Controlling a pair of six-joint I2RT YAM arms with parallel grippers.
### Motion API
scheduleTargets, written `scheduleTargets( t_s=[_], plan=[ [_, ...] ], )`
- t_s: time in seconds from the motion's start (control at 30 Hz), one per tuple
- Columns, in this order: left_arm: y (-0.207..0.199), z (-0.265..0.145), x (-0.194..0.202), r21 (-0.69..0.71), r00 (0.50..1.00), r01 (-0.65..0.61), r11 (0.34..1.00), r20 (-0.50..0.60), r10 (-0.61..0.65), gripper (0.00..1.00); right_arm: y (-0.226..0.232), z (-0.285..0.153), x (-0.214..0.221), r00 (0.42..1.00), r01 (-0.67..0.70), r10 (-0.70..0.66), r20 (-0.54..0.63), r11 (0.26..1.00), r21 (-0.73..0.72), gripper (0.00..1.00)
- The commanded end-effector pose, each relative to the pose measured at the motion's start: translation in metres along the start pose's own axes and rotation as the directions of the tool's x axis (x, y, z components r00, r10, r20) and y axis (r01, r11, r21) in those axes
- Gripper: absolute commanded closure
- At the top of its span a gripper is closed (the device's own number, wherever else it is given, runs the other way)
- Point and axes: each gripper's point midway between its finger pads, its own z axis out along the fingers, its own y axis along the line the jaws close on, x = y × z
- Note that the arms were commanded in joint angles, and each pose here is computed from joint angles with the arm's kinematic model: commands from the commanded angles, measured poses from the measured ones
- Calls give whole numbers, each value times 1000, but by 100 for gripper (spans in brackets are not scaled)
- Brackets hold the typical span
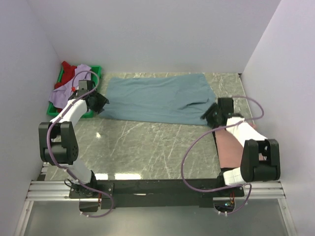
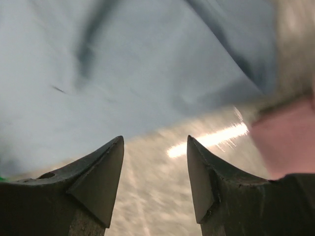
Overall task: Fold and stack the t-shirts
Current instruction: Fold the tshirt
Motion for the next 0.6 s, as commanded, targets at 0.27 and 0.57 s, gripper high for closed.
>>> scheduleTargets(
  t_s=[0.27,0.57],
  plan=[
    [30,-2,16,-50,999,34,998,-2,-34,51,-36,5,22,994,-105,102,49,993,58,43],
    [45,22,24,-97,998,61,993,-18,-64,52,-52,27,23,991,-129,122,54,983,131,44]
  ],
)
